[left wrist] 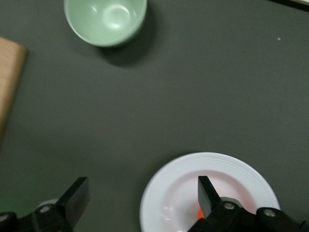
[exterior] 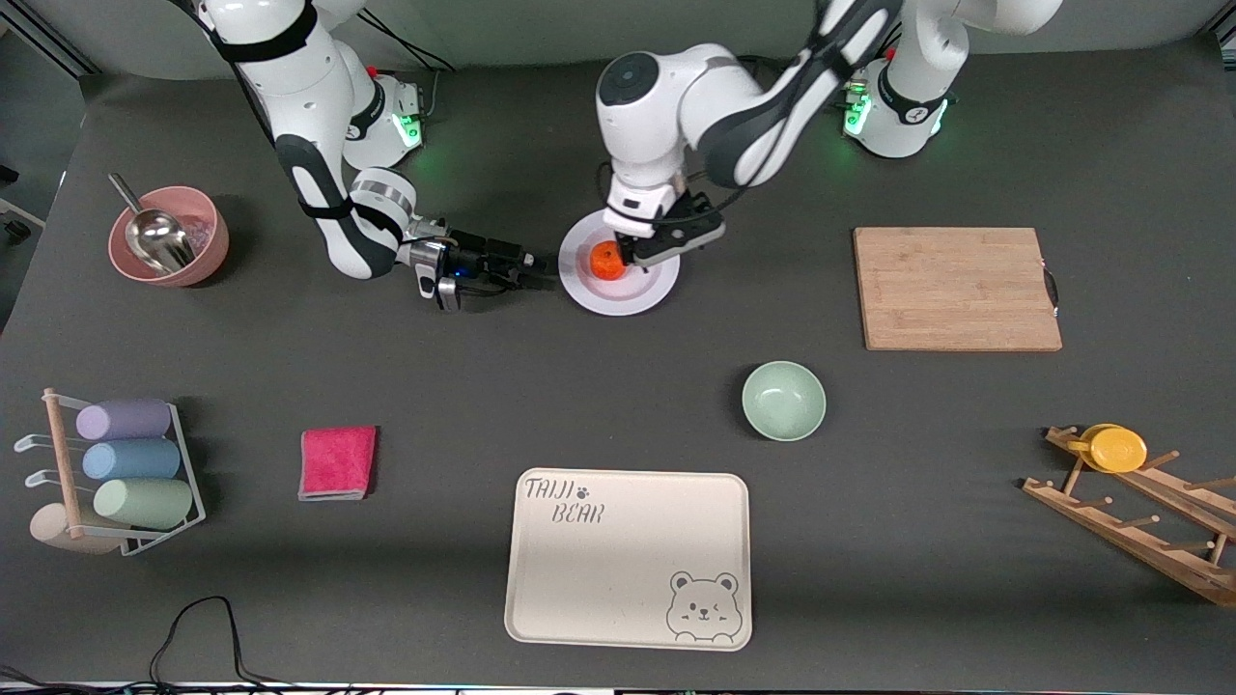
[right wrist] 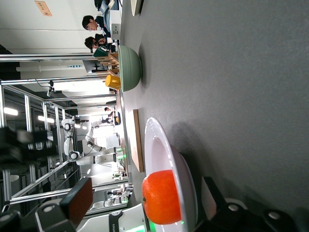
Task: Place orange and plate with both arms
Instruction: 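Release the orange onto the plate while the right gripper grasps the plate rim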
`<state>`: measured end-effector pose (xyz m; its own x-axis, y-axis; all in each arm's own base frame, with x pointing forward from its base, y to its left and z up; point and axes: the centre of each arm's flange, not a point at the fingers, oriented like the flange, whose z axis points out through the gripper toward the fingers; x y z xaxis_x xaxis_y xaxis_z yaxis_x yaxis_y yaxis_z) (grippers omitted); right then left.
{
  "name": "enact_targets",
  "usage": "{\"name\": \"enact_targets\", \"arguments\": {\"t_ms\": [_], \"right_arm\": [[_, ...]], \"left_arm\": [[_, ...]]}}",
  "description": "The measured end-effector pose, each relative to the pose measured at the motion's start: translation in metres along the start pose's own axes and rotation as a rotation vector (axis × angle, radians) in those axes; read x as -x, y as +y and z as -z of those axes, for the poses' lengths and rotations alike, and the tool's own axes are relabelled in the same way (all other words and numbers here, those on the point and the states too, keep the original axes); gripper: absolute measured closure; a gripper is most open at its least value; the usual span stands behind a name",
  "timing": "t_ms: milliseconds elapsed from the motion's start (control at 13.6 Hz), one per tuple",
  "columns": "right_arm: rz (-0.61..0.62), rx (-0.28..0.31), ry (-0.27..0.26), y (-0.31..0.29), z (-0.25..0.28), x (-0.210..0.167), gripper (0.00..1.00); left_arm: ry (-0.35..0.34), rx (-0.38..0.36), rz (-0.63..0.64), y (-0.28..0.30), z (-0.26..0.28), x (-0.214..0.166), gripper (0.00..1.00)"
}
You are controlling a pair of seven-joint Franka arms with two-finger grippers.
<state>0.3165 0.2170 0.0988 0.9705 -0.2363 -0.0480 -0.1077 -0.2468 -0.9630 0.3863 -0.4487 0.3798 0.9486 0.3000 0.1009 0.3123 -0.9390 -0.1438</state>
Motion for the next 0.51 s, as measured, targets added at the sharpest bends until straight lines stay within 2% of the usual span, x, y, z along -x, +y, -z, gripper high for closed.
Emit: {"name": "enact_targets", "arguments": {"t_ms": [220, 514], "right_arm": [[0.02, 0.006, 0.011, 0.004, -0.006, 0.007, 0.0], [0.02, 0.005, 0.021, 0.005, -0.009, 0.009, 0.0]], "left_arm": [[-0.029, -0.047, -0.142, -0.055, 0.038, -0.071, 0.0], [-0.068, -0.016, -0.245, -0.147, 0.061, -0.169, 0.0]]}}
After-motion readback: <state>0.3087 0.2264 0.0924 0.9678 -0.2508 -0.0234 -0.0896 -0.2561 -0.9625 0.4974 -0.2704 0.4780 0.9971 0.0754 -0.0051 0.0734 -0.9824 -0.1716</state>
